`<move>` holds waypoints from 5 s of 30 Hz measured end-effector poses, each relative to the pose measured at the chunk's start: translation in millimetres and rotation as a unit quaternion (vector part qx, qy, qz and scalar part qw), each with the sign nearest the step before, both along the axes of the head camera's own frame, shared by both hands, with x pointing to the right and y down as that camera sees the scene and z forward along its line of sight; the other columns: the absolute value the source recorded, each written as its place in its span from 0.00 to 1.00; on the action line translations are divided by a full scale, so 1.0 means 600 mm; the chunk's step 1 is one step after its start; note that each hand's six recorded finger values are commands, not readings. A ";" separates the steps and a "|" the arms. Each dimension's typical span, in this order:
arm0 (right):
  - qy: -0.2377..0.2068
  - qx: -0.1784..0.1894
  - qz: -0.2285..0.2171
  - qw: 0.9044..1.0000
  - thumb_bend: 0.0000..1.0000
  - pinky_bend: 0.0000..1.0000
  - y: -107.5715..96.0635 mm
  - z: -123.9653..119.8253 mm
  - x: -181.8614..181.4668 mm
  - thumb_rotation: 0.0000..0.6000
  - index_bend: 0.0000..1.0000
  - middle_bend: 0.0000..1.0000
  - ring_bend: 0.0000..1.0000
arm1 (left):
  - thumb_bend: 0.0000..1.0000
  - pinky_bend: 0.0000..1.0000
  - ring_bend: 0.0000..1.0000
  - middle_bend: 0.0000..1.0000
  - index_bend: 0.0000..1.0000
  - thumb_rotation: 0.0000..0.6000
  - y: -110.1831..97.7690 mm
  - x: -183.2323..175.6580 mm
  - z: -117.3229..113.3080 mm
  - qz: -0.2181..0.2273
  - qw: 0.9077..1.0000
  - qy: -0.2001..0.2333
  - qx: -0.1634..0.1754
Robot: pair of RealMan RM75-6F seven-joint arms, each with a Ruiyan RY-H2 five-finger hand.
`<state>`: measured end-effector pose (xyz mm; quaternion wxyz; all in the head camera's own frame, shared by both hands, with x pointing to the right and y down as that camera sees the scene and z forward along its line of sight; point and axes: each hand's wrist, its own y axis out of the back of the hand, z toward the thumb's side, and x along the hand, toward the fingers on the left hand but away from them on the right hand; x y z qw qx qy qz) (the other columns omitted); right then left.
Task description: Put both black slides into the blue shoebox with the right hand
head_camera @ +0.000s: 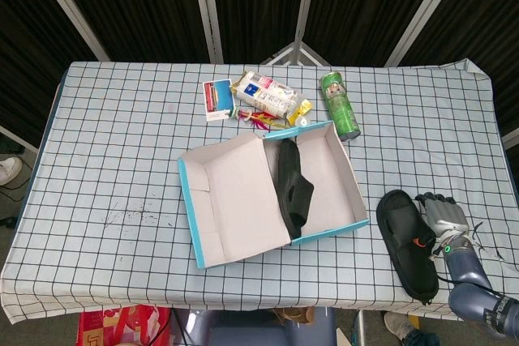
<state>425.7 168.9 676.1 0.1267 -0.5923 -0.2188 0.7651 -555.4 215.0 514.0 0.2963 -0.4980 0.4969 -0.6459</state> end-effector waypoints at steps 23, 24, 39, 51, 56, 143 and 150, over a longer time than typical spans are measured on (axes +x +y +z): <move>-0.004 0.005 -0.007 1.000 0.51 0.00 -0.016 0.023 -0.004 1.00 0.55 0.58 0.25 | 0.37 0.09 0.00 0.01 0.12 1.00 -0.001 0.000 0.003 0.000 1.000 -0.003 -0.004; -0.004 0.005 -0.007 1.000 0.51 0.00 -0.016 0.020 -0.004 1.00 0.55 0.58 0.25 | 0.37 0.09 0.00 0.01 0.12 1.00 -0.001 0.000 0.003 0.000 1.000 -0.003 -0.003; -0.012 0.044 -0.001 0.999 0.56 0.00 -0.044 -0.051 -0.009 1.00 0.60 0.66 0.34 | 0.37 0.09 0.00 0.01 0.12 1.00 0.000 -0.002 -0.001 -0.002 1.000 0.004 0.001; -0.014 0.084 0.013 0.996 0.56 0.00 -0.066 -0.109 -0.006 1.00 0.60 0.67 0.34 | 0.37 0.09 0.00 0.01 0.12 1.00 0.001 -0.001 -0.004 0.000 1.000 0.009 0.003; -0.018 0.100 0.021 0.995 0.56 0.00 -0.078 -0.129 -0.004 1.00 0.61 0.67 0.35 | 0.37 0.09 0.00 0.01 0.12 1.00 0.001 -0.003 -0.004 -0.003 1.000 0.008 0.003; -0.045 0.128 0.025 0.991 0.63 0.00 -0.124 -0.047 -0.334 1.00 0.66 0.70 0.39 | 0.37 0.09 0.00 0.01 0.12 1.00 -0.001 -0.016 -0.011 -0.004 0.999 0.042 0.010; -0.021 0.120 0.014 0.992 0.63 0.00 -0.111 -0.022 -0.331 1.00 0.66 0.70 0.39 | 0.37 0.09 0.00 0.01 0.12 1.00 0.000 -0.017 -0.012 -0.005 0.999 0.042 0.011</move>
